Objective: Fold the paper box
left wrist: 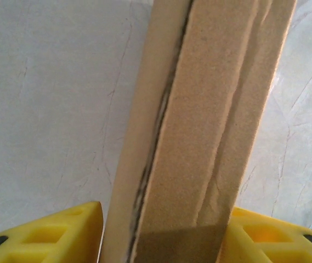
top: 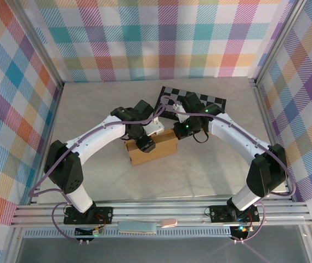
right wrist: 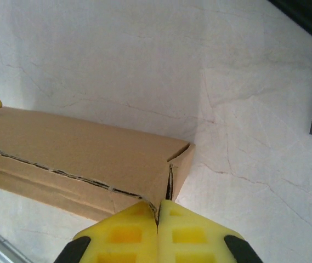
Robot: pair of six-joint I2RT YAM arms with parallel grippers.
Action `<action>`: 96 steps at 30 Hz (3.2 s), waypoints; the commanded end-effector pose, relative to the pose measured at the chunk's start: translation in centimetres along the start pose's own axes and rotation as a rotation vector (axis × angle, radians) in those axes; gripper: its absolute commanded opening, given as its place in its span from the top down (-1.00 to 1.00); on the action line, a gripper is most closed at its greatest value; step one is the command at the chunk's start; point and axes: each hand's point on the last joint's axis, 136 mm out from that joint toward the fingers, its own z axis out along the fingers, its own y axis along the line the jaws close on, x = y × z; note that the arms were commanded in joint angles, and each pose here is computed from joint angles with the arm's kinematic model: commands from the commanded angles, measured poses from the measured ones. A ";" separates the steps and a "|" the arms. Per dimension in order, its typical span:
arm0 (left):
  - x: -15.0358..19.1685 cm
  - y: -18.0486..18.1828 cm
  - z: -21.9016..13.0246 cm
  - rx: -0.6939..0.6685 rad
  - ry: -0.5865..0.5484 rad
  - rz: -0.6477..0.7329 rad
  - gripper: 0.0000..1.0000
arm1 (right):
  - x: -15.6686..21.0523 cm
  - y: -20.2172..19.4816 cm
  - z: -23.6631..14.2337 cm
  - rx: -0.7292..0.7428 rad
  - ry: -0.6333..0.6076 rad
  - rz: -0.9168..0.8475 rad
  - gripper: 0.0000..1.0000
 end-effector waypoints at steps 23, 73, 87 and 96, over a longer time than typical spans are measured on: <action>-1.1 2.8 -3.8 -0.064 -0.246 -0.321 -0.38 | 1.8 1.0 0.4 0.095 -0.011 0.045 1.00; 7.5 1.4 -9.2 -0.140 -0.069 -0.785 -0.17 | 2.5 0.9 0.0 0.238 -0.051 0.119 1.00; 2.2 -0.5 -10.8 -0.185 -0.176 -0.105 -0.63 | 2.5 1.2 0.1 0.227 -0.045 0.082 1.00; 1.0 -0.7 -5.6 -0.158 -0.071 0.142 -0.68 | 2.6 1.6 0.4 0.206 -0.027 0.084 1.00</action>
